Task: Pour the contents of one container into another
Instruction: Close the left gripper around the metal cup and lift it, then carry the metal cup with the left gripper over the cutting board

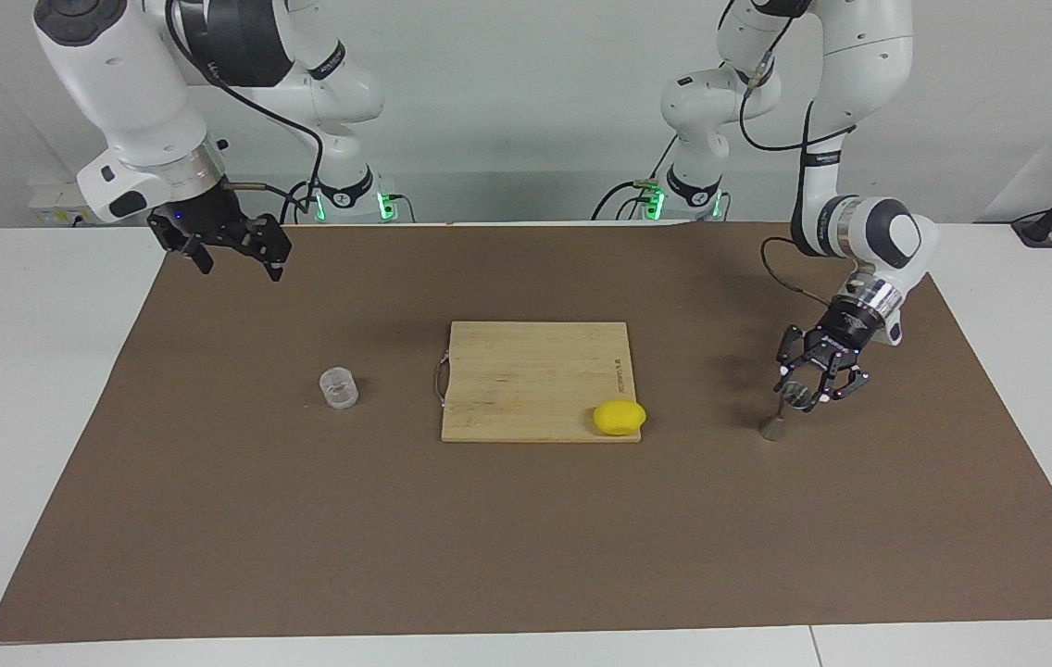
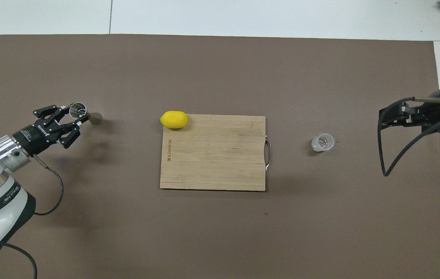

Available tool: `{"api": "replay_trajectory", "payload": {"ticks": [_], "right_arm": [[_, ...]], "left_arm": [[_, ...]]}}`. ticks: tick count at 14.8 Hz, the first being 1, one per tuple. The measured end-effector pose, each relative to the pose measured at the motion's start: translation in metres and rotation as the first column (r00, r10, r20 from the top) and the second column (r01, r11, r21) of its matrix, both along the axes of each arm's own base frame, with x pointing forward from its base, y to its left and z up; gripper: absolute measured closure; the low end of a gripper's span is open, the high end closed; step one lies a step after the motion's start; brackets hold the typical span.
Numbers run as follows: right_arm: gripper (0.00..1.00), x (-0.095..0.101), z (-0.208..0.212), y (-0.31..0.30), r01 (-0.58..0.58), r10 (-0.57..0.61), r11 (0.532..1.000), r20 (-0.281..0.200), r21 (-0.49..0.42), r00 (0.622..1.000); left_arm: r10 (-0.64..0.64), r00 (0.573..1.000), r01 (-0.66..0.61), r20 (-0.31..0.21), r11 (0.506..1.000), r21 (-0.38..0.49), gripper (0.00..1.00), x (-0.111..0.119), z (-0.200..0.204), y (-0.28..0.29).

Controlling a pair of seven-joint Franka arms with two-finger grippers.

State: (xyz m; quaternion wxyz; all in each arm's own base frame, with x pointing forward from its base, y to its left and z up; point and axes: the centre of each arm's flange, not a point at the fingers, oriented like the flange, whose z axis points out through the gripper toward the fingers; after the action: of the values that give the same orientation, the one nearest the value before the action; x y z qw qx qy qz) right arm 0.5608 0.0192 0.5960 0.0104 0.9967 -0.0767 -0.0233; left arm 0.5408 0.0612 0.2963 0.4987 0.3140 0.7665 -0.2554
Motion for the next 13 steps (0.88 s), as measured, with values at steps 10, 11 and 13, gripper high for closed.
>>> {"api": "replay_trajectory", "payload": {"ticks": [10, 11, 13], "right_arm": [[0.00, 0.000, 0.000, 0.000, 0.000, 0.000, 1.000, 0.000, 0.000, 1.000], [0.00, 0.000, 0.000, 0.000, 0.000, 0.000, 1.000, 0.000, 0.000, 1.000], [0.00, 0.000, 0.000, 0.000, 0.000, 0.000, 1.000, 0.000, 0.000, 1.000]], "left_arm": [[-0.235, 0.972, 0.237, 0.032, 0.958, -0.161, 0.50, 0.023, 0.042, -0.130], [-0.261, 0.965, 0.263, 0.034, 0.949, -0.171, 0.50, 0.023, 0.047, -0.149], [-0.301, 0.953, 0.302, 0.035, 0.934, -0.190, 0.50, 0.023, 0.059, -0.185]]}}
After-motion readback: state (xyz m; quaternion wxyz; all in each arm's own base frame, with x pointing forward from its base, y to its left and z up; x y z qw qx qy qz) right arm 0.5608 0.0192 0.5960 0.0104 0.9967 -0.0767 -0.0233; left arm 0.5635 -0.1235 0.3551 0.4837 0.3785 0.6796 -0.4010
